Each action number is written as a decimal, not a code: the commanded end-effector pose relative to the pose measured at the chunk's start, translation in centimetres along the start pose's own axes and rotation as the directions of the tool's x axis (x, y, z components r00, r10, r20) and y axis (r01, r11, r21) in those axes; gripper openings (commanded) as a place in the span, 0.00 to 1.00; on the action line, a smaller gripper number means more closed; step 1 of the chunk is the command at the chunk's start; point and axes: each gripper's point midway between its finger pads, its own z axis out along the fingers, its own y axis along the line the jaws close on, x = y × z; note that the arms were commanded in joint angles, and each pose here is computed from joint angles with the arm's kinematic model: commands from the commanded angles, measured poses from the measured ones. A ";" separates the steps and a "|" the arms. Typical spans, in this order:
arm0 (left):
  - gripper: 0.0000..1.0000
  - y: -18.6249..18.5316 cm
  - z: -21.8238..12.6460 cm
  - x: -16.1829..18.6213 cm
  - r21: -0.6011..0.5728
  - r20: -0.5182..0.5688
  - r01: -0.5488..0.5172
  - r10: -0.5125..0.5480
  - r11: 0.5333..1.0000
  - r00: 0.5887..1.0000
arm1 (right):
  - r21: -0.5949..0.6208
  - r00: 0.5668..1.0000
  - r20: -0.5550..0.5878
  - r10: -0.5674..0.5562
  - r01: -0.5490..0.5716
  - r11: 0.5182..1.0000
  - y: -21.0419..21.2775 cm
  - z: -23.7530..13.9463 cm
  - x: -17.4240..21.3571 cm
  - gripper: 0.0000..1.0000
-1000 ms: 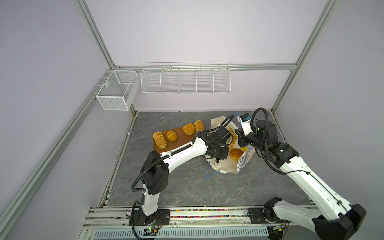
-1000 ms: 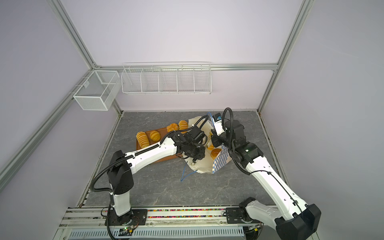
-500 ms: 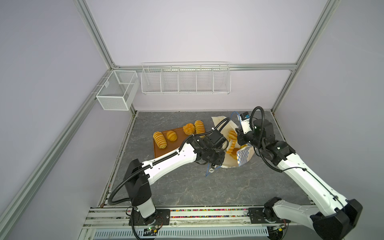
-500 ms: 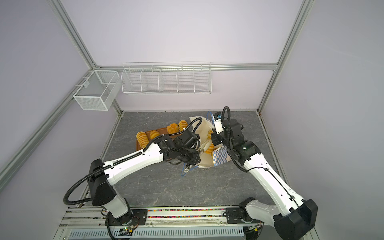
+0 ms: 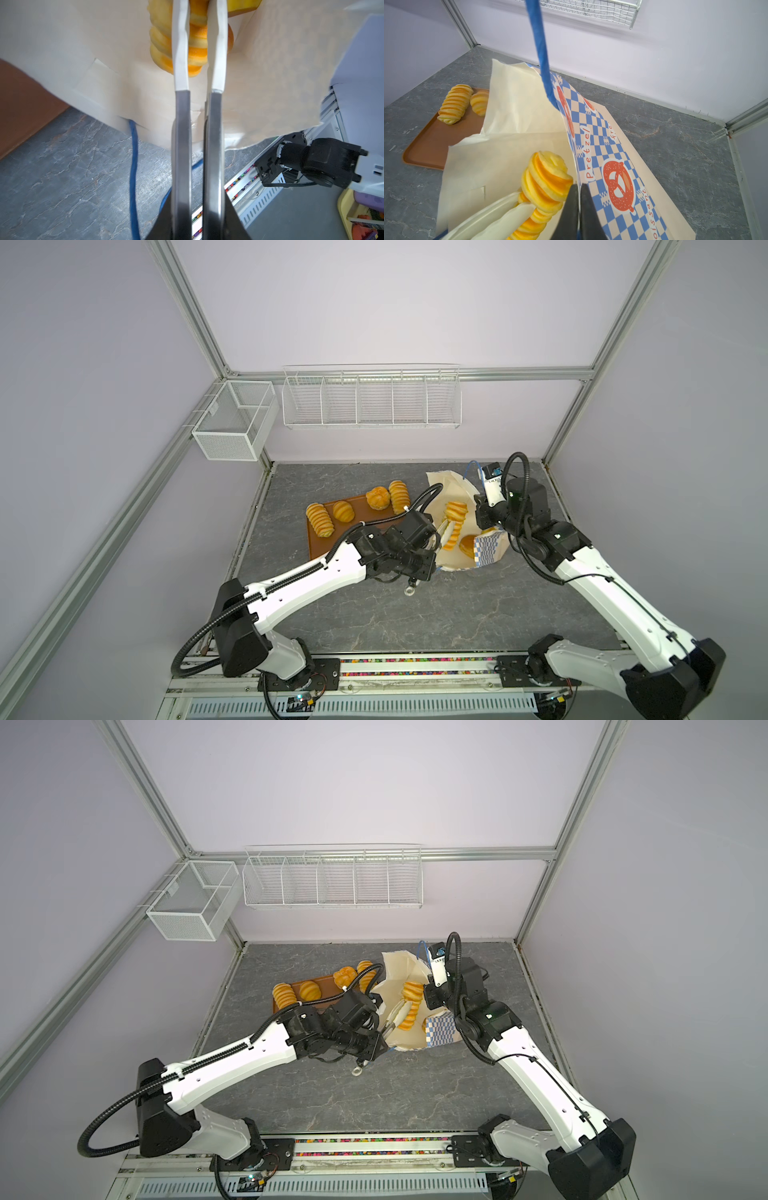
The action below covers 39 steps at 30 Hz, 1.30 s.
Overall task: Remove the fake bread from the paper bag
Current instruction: 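Lift the spiral bread with the left tongs out of the bag toward the tray, then lower the spiral bread onto the orange tray and open the left tongs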
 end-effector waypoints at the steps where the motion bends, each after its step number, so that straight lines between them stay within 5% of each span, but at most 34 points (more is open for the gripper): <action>1: 0.00 -1.2 -2.6 -2.3 0.051 0.134 -0.036 0.029 0.998 0.991 | 0.048 1.000 -0.011 0.025 -0.025 0.999 -1.0 -0.4 -0.3 0.07; 14: 0.00 -1.5 -9.1 -4.4 0.048 0.338 -0.146 0.121 0.988 0.933 | 0.070 0.998 -0.016 0.056 -0.055 0.996 -1.9 -0.3 -0.2 0.07; 24: 0.00 5.3 -14.8 -5.0 -0.114 0.425 0.025 0.027 0.993 0.905 | 0.073 0.998 -0.017 0.059 -0.057 0.996 -2.2 -0.1 -0.2 0.07; 31: 0.00 13.6 -14.3 -2.5 -0.201 0.288 0.239 -0.177 0.950 0.941 | 0.059 0.998 -0.016 0.059 -0.058 0.997 -2.0 -0.1 -0.1 0.07; 39: 0.00 20.7 -10.8 -0.3 -0.334 0.066 0.318 -0.315 0.887 0.947 | 0.048 0.998 -0.025 0.055 -0.054 0.997 -2.0 -0.1 0.5 0.07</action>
